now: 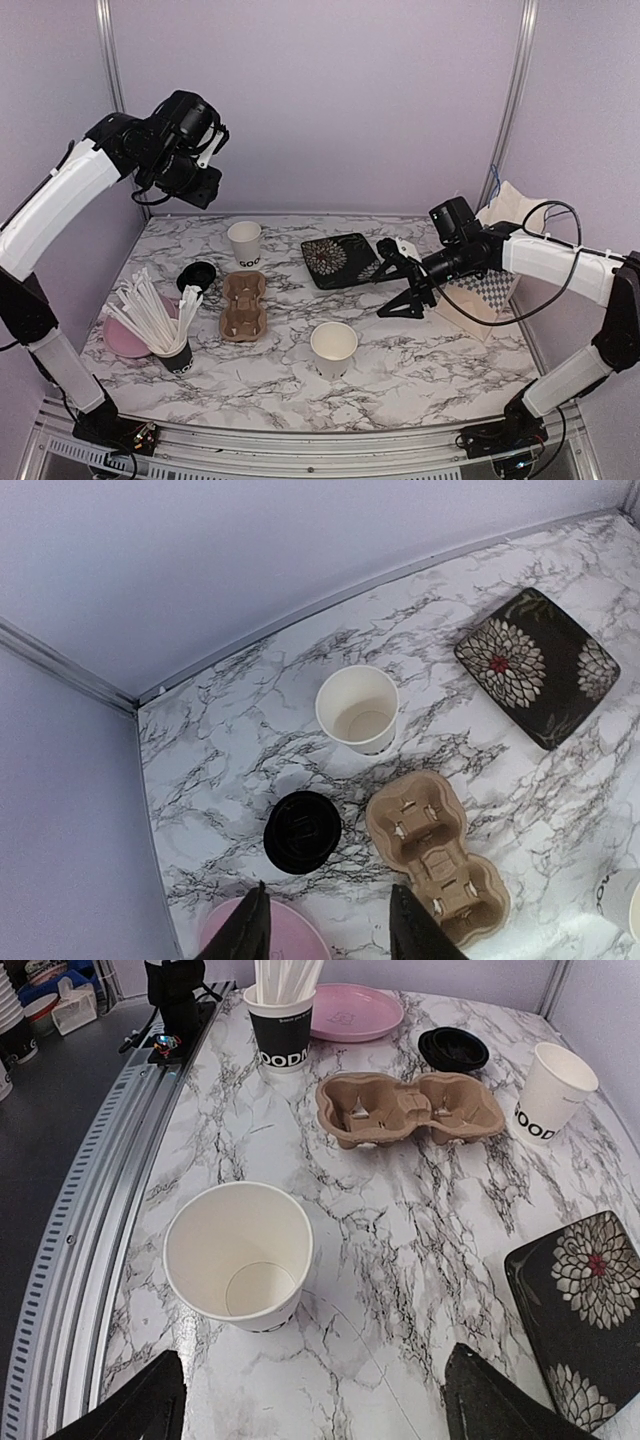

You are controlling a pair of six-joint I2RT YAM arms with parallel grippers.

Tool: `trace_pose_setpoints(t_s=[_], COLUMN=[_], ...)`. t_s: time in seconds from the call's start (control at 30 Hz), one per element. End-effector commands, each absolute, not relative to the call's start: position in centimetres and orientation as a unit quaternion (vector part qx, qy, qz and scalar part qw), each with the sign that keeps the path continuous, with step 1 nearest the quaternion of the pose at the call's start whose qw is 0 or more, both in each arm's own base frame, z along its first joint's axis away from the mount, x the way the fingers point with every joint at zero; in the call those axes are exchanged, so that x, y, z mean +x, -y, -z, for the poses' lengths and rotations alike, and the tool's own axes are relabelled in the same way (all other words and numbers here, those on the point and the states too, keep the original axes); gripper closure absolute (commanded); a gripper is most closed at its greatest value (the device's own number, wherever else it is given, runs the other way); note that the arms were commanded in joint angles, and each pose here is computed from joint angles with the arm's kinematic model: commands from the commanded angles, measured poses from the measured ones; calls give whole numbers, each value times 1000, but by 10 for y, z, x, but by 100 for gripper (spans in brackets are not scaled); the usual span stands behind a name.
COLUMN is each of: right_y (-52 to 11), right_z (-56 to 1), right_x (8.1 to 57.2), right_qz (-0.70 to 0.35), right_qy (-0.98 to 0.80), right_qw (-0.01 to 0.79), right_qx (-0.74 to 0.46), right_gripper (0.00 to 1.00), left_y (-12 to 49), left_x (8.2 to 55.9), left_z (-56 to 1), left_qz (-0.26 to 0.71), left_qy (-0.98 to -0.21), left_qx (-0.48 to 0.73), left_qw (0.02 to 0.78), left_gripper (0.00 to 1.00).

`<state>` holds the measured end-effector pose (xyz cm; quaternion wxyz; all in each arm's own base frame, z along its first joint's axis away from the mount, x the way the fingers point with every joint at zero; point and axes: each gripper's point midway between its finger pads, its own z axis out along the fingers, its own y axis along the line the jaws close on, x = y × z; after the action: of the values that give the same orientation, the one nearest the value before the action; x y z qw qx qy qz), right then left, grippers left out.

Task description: Pack the takeout coffee

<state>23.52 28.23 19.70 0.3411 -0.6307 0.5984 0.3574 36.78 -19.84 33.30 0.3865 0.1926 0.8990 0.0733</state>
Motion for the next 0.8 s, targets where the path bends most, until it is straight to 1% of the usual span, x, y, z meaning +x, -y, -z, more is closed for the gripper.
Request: trace_pose_setpoints(t_s=[0.0,0.1,0.17,0.27,0.4,0.47,0.53,0.77], right_y=[-287,-288,-289,-288,-287,-287,-286,-285], right_z=[-200,-196,-193,-190,-185,-184,-184,-181], right_x=[237,236,235,234,232,231,230,231], right_qz=[-355,-358,-358,-357,-360,-360,-360,-352], right_qy=[-591,-591,-591,-592,-595,-595,-593,-595], right_qw=[351,346,345,344,337,337,339,340], right_qx=[-634,-634,-635,-635,-634,-634,-635,-637], right_gripper=[14,15,15,15,15,15,15,15], left_y=[213,214,210,205,204,203,202,183], left_x=[331,324,329,345,364,370,376,394], left_z=[-291,-239,-215,-194,-170,-158,-145,-117], left_qz=[-13,-40,-75,-124,-164,-168,-173,-204], left_qy=[-924,-939,-944,-943,-940,-942,-943,-945], left_qx=[231,248,240,228,226,223,219,187], left_qw=[304,235,213,207,198,188,179,175], left_gripper=[64,67,64,56,52,52,56,61])
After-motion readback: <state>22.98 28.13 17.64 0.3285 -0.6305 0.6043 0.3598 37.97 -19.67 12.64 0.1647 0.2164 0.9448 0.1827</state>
